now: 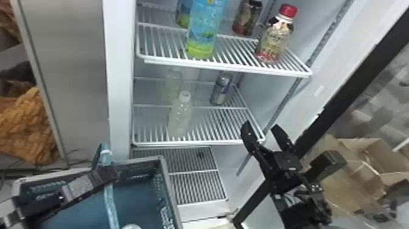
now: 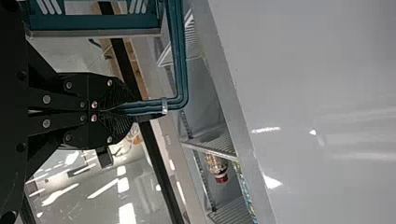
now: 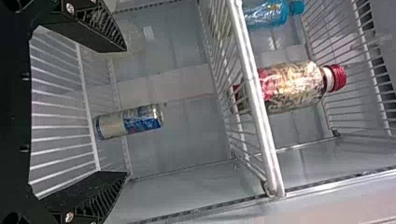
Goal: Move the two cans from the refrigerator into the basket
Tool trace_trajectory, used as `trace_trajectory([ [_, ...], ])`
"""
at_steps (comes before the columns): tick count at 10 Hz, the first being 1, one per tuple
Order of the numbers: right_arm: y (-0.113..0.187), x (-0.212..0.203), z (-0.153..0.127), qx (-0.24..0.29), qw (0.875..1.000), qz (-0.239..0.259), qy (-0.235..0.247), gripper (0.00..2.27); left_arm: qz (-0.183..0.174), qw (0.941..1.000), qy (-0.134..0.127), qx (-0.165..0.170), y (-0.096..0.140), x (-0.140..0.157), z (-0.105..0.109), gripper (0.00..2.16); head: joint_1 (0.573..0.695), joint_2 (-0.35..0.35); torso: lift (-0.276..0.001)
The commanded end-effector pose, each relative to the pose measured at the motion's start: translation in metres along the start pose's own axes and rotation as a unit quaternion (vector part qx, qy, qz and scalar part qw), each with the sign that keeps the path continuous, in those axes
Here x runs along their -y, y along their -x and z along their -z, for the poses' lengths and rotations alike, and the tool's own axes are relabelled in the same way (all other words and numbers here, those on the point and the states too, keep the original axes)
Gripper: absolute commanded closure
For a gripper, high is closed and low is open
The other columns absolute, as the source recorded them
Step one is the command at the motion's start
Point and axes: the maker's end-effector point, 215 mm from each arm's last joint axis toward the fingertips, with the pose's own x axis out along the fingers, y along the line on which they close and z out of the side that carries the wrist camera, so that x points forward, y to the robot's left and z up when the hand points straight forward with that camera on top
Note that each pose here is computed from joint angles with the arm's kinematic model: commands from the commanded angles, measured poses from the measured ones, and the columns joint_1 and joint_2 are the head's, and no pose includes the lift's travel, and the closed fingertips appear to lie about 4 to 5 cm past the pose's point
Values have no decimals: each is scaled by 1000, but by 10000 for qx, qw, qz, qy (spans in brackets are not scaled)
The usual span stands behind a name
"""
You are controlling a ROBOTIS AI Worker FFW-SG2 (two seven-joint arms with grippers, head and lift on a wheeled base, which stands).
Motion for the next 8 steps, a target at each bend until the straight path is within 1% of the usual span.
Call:
trace_trajectory([
  [1,-7,7,8,-18,10000,85,-31,96,38,10000,-21,1,-3,2,-2,1210,695,-350,-219],
  [3,-24,15,14,-17,9998,178,-11,96,103,9999,-35,0,-7,6,-4,1210,695,-350,-219],
  [8,-58,29,32,-95,9994,345,-3,96,266,9996,28,-83,-19,10,-2,1210,695,-350,-219],
])
